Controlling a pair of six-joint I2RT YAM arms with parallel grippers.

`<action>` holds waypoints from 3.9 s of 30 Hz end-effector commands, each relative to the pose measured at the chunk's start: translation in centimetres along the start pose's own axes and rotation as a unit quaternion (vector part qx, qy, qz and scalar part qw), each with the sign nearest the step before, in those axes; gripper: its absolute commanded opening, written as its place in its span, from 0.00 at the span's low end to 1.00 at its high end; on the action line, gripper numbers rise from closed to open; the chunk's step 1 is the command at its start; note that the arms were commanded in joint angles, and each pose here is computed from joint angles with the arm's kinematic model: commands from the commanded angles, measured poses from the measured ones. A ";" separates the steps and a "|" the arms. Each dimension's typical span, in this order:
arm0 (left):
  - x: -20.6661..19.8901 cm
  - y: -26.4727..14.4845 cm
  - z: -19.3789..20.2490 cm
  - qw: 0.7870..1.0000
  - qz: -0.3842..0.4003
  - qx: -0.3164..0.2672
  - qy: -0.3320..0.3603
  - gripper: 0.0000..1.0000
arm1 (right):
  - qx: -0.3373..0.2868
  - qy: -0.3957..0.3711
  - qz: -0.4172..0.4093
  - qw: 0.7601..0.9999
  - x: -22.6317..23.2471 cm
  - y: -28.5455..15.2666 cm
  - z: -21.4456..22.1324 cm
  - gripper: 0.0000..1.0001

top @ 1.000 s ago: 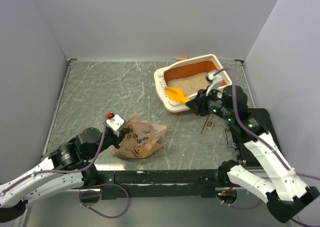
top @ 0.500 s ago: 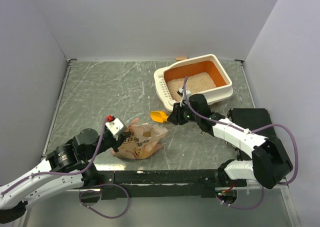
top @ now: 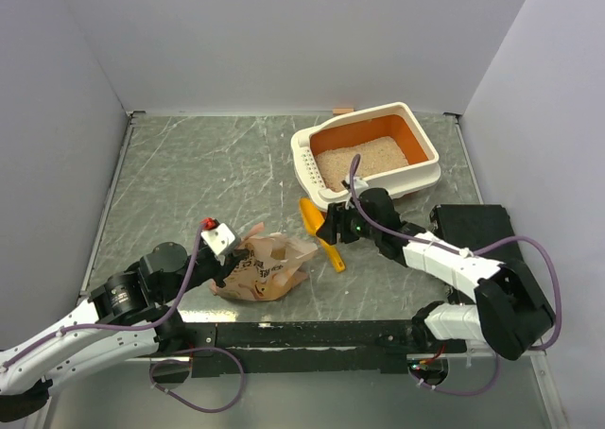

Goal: Fill the litter box with clean litter

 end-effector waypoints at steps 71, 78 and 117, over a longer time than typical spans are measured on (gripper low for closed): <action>0.7 -0.8 -4.9 0.997 -0.016 -0.075 -0.016 0.01 | -0.060 -0.280 -0.224 0.932 7.5 -8.9 -1.0 0.89; 0.5 -1.6 -4.9 0.995 -0.007 -0.099 -0.020 0.01 | -0.029 -0.326 -0.255 0.910 8.4 -8.1 -0.3 0.90; -0.4 1.7 -9.9 0.994 0.030 -0.104 0.006 0.01 | -0.105 -0.312 -0.197 0.924 8.3 -11.9 -5.5 0.00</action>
Point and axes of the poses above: each gripper's point midway between its finger pads, its own y axis out along the fingers, its own x axis along the line the jaws close on, z = x × y, the point moved 5 cm from there along -y, back along the fingers, and after that the axes turned 5 degrees about y, right-handed, at the moved point
